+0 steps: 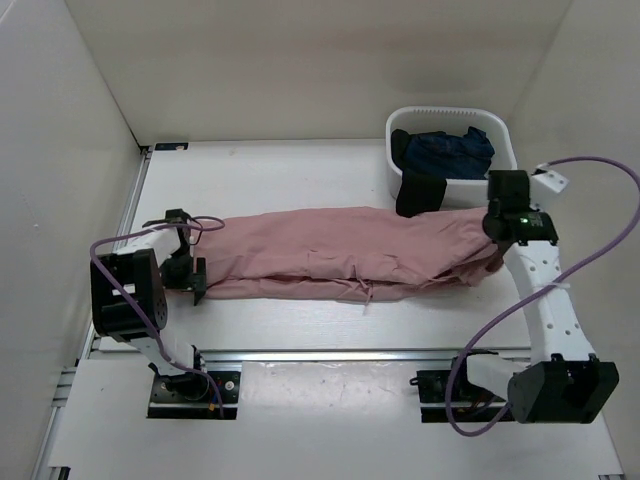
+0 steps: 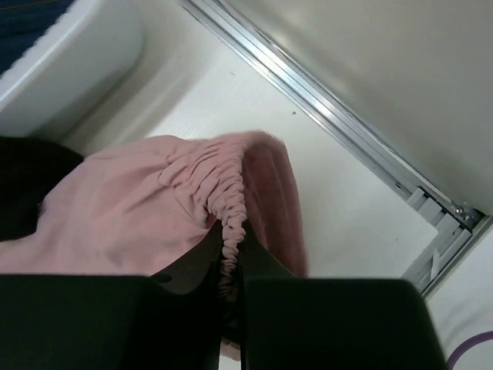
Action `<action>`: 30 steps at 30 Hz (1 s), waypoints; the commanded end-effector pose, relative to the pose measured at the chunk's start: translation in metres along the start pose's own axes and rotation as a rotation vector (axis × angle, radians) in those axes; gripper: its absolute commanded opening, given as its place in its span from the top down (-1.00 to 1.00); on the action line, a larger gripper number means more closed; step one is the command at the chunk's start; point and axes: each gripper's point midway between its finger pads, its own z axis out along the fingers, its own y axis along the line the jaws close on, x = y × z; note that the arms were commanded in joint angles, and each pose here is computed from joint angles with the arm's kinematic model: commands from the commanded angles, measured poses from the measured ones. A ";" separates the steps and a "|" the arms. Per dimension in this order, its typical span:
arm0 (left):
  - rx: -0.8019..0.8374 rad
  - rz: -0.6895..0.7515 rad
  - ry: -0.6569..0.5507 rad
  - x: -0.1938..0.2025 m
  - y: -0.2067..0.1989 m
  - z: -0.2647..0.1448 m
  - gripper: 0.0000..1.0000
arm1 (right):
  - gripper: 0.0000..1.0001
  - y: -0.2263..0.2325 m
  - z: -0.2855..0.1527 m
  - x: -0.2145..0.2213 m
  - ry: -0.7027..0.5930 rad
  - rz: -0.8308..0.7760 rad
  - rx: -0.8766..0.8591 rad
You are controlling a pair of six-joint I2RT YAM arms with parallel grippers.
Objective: Fold and stack the trousers
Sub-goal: Fold the trousers
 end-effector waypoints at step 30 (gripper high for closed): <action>-0.052 0.017 -0.004 -0.003 -0.003 0.017 -1.00 | -0.89 -0.064 0.131 0.126 0.598 0.312 0.039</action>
